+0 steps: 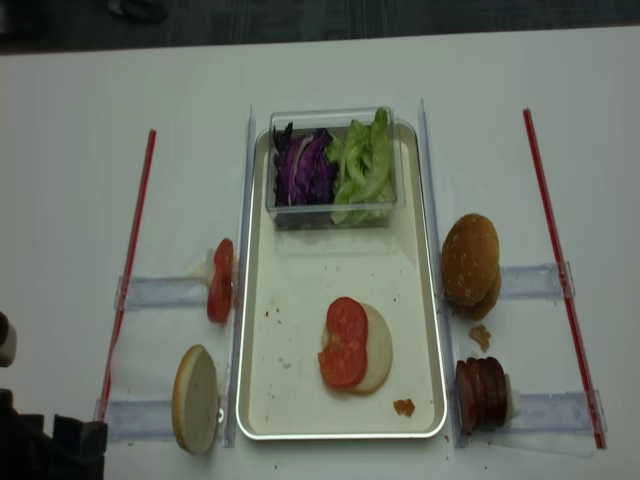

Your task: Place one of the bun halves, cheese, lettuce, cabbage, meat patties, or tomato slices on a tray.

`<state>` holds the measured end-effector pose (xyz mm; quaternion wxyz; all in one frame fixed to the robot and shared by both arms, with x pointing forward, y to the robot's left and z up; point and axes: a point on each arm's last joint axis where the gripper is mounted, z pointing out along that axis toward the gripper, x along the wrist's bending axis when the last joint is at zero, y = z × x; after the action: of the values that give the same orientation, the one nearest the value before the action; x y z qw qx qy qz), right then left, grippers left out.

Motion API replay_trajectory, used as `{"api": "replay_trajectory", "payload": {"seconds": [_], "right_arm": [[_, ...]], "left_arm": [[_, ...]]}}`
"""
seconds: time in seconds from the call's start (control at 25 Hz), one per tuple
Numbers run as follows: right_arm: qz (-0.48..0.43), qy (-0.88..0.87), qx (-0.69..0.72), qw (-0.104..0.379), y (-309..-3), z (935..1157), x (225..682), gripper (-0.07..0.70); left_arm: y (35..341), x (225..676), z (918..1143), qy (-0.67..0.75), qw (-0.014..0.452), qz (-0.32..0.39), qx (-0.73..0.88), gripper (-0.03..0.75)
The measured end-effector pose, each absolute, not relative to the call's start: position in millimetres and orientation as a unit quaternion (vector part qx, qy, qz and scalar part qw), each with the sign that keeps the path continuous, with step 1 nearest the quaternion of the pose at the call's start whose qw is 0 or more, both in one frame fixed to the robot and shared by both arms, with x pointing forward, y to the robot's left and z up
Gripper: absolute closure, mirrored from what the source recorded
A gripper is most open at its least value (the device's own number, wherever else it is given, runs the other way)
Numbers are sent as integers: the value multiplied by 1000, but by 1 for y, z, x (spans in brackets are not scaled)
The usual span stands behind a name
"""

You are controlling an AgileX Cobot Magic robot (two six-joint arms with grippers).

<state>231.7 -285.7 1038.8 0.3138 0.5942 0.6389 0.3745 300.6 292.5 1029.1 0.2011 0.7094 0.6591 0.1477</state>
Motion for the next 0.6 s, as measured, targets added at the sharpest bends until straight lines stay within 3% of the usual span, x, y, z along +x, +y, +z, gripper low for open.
{"api": "replay_trajectory", "payload": {"seconds": [0.6], "right_arm": [[375, 639, 594, 314, -286, 1039, 232, 164]], "left_arm": [[294, 266, 1039, 632, 280, 227, 686, 247]]}}
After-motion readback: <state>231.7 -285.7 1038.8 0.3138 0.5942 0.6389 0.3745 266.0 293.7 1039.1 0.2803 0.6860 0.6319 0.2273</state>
